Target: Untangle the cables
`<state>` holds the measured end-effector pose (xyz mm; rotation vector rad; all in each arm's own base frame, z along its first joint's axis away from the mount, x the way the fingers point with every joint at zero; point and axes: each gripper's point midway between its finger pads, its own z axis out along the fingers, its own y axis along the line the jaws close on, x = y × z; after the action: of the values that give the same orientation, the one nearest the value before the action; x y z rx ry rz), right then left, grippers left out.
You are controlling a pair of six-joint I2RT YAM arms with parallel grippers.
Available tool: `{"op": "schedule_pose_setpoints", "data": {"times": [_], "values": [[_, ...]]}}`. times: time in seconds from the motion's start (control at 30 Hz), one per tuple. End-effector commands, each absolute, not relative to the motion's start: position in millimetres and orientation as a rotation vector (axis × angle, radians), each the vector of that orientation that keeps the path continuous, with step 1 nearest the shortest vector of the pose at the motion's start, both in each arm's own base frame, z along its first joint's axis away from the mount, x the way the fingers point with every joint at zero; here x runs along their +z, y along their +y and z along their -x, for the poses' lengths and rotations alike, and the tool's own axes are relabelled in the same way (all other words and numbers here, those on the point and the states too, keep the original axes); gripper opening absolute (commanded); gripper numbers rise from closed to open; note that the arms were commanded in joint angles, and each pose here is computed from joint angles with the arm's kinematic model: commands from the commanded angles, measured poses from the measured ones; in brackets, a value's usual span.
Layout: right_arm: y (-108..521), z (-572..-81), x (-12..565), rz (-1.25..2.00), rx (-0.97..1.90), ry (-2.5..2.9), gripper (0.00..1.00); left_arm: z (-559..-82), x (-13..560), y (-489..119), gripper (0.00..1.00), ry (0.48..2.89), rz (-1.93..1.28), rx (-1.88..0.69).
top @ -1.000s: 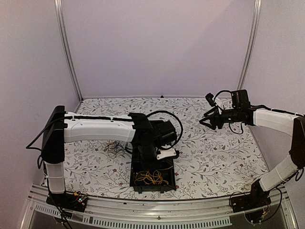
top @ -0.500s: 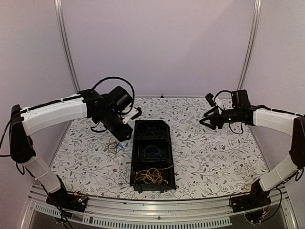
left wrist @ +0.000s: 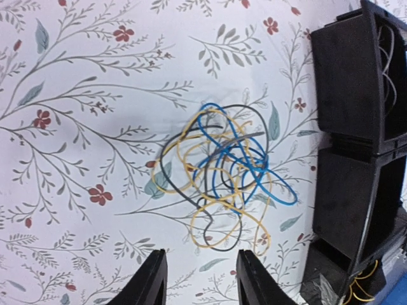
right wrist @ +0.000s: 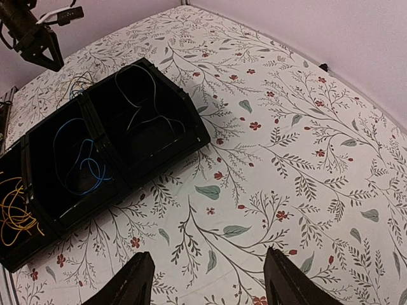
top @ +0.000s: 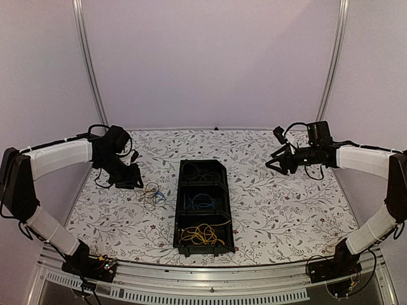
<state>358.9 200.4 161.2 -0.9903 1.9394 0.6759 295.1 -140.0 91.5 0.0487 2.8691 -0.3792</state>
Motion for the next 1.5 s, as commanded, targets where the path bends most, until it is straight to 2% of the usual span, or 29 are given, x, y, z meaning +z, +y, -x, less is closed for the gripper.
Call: {"op": "schedule_pose_setpoints", "data": {"times": [0.0,0.1,0.23,0.47,0.7,0.83,0.87,0.9,1.03,1.17,1.3,1.47], "values": [[201,-357,154,1.004,0.686,1.94,0.63,-296,115,-179,0.41,2.769,0.01,-0.769],[201,-358,153,1.004,0.686,1.939,0.63,-292,123,-189,0.46,2.717,0.022,-0.797],[203,-357,152,1.007,0.696,1.938,0.63,-286,114,-191,0.47,2.726,0.023,-0.759],[203,-357,151,1.01,0.704,1.941,0.63,-285,83,-193,0.41,2.815,0.0,-0.689],[202,-357,151,1.008,0.692,1.941,0.63,-290,82,-208,0.3,2.815,-0.044,-0.768],[203,-358,150,1.009,0.699,1.943,0.63,-291,90,-211,0.09,2.802,-0.068,-0.784],[203,-358,151,1.01,0.702,1.942,0.63,-292,98,-210,0.01,2.785,-0.081,-0.78],[204,-357,153,1.013,0.71,1.939,0.63,-294,107,-210,0.0,2.768,-0.097,-0.769],[218,-359,178,1.046,0.78,1.894,0.61,-315,191,-203,0.0,2.59,-0.187,-0.68],[267,-358,224,1.174,0.803,1.813,0.59,-329,282,-180,0.0,2.399,-0.205,-0.513],[335,-354,308,1.332,0.754,1.575,0.61,-334,339,-170,0.0,2.288,-0.222,-0.455],[409,-363,417,1.313,0.755,1.296,0.69,-341,385,-176,0.0,2.168,-0.234,-0.493]]}}
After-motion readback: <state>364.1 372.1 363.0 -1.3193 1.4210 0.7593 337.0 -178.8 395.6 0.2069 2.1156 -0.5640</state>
